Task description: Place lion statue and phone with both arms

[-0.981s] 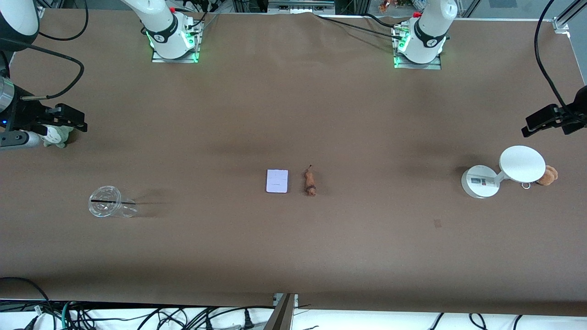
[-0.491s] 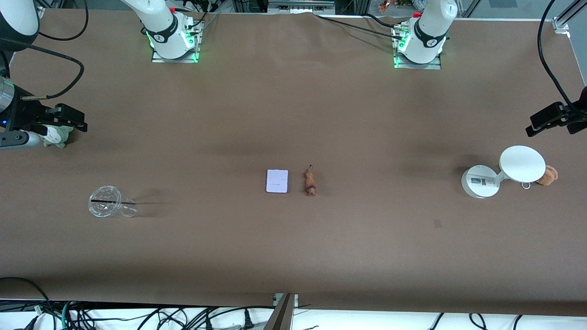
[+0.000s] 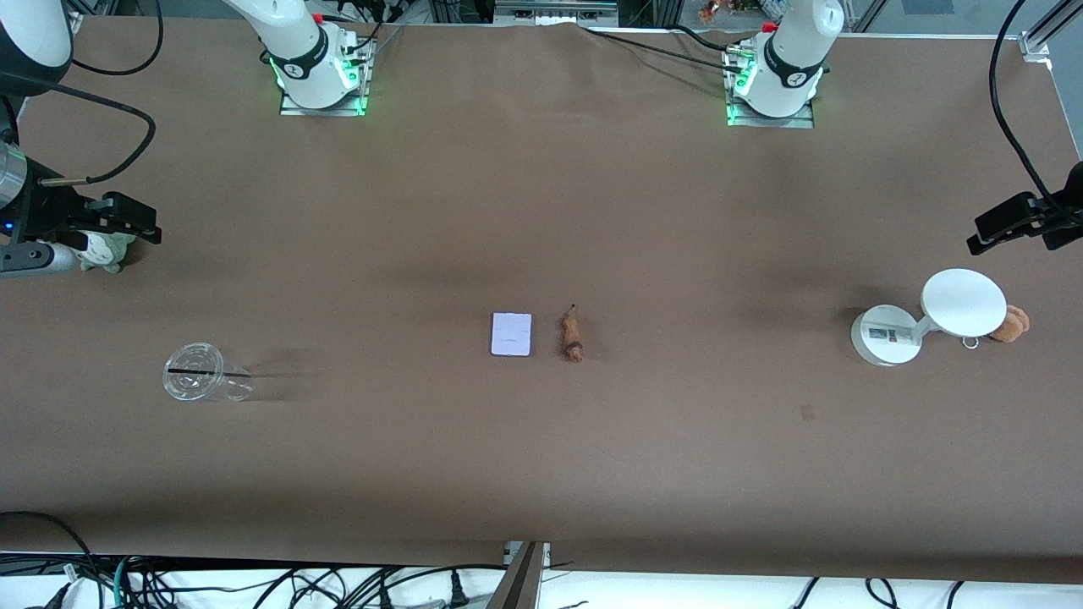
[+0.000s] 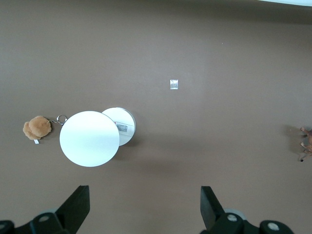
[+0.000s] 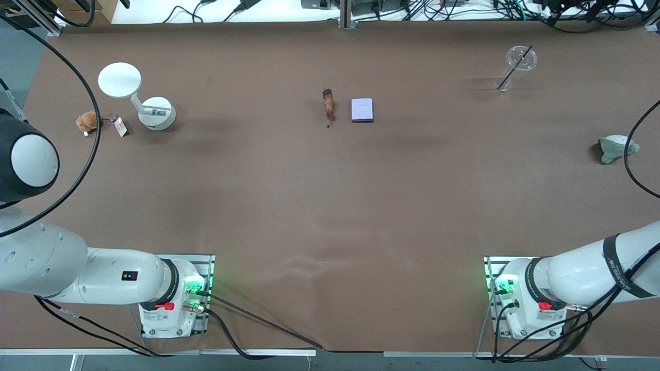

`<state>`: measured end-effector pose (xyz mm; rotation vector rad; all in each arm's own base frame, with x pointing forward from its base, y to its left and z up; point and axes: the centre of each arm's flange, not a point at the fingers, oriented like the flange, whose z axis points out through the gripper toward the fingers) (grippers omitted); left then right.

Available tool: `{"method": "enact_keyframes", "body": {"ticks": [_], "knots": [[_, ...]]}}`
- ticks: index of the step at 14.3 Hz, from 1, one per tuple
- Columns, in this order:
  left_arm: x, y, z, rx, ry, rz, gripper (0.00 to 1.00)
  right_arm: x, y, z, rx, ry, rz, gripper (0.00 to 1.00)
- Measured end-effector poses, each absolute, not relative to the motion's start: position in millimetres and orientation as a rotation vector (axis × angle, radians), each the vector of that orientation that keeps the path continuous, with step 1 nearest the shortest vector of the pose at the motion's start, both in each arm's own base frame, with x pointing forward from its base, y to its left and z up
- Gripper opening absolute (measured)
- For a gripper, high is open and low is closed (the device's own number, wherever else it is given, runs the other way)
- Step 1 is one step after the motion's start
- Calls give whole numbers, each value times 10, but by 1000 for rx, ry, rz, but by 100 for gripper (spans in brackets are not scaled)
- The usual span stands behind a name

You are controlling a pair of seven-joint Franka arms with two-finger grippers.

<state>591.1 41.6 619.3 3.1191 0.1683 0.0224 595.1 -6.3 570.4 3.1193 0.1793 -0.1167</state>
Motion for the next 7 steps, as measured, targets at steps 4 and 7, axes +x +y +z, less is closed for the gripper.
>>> {"method": "enact_keyframes", "body": {"ticks": [4, 7], "knots": [[5920, 415, 6176, 3119, 168, 18, 100, 5953, -67, 5699, 3119, 178, -118, 100], [5924, 413, 6168, 3120, 167, 16, 100, 5953, -73, 5699, 3119, 176, -118, 100]]}}
